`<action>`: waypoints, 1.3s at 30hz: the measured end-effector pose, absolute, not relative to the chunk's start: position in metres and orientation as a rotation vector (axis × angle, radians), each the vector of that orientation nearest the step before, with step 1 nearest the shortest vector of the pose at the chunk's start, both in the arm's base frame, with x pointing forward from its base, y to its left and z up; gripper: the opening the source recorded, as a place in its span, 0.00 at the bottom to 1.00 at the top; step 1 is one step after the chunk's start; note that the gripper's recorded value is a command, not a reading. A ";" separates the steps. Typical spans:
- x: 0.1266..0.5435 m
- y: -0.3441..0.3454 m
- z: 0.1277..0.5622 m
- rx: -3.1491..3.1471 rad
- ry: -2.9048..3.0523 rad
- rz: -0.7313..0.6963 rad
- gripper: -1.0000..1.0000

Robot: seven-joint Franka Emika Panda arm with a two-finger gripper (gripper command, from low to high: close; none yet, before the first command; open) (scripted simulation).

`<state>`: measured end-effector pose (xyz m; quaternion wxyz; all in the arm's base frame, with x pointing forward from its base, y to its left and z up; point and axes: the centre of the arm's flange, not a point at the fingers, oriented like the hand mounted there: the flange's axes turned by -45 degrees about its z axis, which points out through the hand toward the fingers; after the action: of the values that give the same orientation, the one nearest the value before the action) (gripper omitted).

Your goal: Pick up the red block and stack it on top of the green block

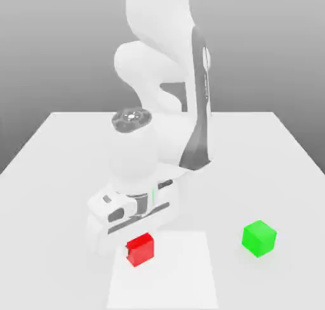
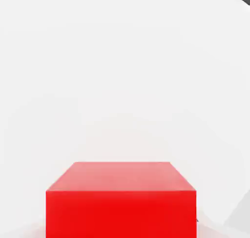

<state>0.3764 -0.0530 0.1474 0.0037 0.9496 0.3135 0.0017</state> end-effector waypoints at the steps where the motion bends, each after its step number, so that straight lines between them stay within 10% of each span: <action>1: 0.378 -0.054 0.152 2.970 0.983 0.010 0.00; 31: 0.375 -0.045 0.209 2.885 1.304 -0.026 0.00; 39: 0.369 0.089 0.216 2.327 2.169 -0.036 0.00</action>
<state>0.3691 0.0890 0.2156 -0.0199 0.7313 0.6816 -0.0115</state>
